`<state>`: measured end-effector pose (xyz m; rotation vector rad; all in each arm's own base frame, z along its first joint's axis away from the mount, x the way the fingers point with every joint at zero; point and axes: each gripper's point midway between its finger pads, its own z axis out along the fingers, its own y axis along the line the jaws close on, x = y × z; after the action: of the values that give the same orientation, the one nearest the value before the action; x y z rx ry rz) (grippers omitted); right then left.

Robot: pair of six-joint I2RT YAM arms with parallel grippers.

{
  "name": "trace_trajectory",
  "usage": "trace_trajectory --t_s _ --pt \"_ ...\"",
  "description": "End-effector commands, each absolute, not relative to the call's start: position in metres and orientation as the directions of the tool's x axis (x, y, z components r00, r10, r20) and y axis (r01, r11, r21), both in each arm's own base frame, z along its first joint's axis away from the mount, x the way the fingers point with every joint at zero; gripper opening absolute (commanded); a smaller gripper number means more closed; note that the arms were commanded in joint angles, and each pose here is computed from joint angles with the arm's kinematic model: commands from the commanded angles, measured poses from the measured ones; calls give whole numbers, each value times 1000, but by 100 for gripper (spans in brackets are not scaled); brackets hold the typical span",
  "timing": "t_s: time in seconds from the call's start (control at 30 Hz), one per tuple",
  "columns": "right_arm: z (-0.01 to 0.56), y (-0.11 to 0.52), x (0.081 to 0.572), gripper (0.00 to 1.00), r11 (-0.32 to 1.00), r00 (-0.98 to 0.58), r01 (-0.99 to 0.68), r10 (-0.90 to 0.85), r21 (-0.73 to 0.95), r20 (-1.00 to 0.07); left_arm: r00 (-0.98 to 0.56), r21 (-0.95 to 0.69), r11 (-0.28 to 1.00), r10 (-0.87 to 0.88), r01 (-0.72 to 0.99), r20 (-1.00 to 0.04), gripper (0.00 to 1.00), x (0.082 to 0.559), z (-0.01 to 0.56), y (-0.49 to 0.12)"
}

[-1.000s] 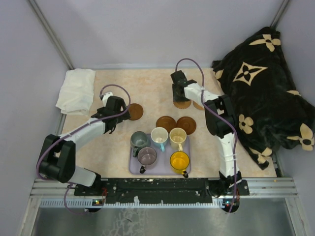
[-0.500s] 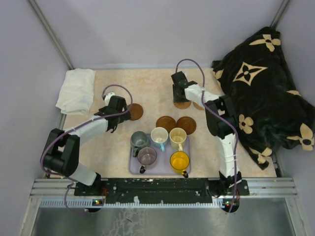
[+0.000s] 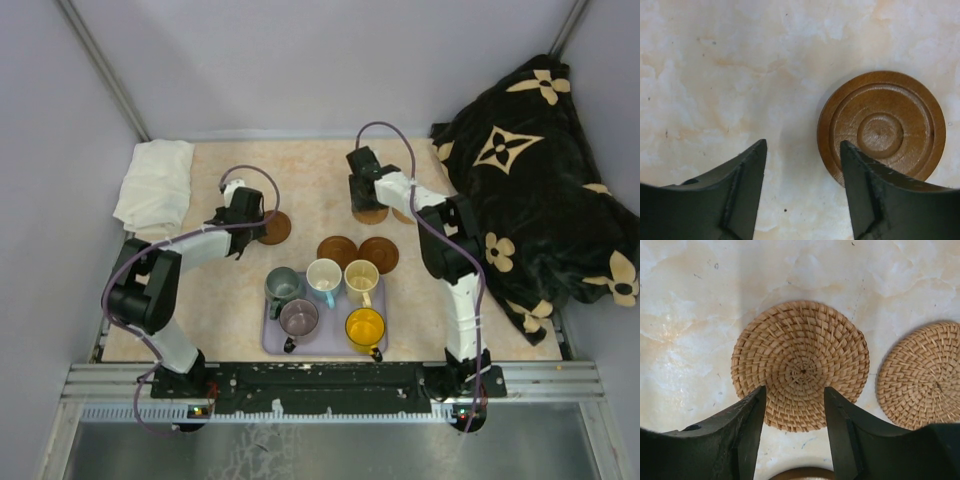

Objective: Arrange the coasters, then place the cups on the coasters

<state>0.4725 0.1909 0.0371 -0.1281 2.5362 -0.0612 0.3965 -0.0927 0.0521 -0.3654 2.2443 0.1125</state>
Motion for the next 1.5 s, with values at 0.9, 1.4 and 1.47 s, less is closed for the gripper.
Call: trace_trajectory --t_s 0.9,1.4,1.47 --pt "97 251 371 12 944 -792 -331 -280 -5 -543 -718 -63 987 -150 -146 -680 45 411 29 -126" --pt "51 280 335 13 911 -831 -409 -348 51 -433 -772 23 970 -177 -241 -610 20 398 6 -104" --pt "46 283 339 13 911 -834 -410 -352 50 -425 -773 27 963 -198 -267 -603 21 398 4 -96"
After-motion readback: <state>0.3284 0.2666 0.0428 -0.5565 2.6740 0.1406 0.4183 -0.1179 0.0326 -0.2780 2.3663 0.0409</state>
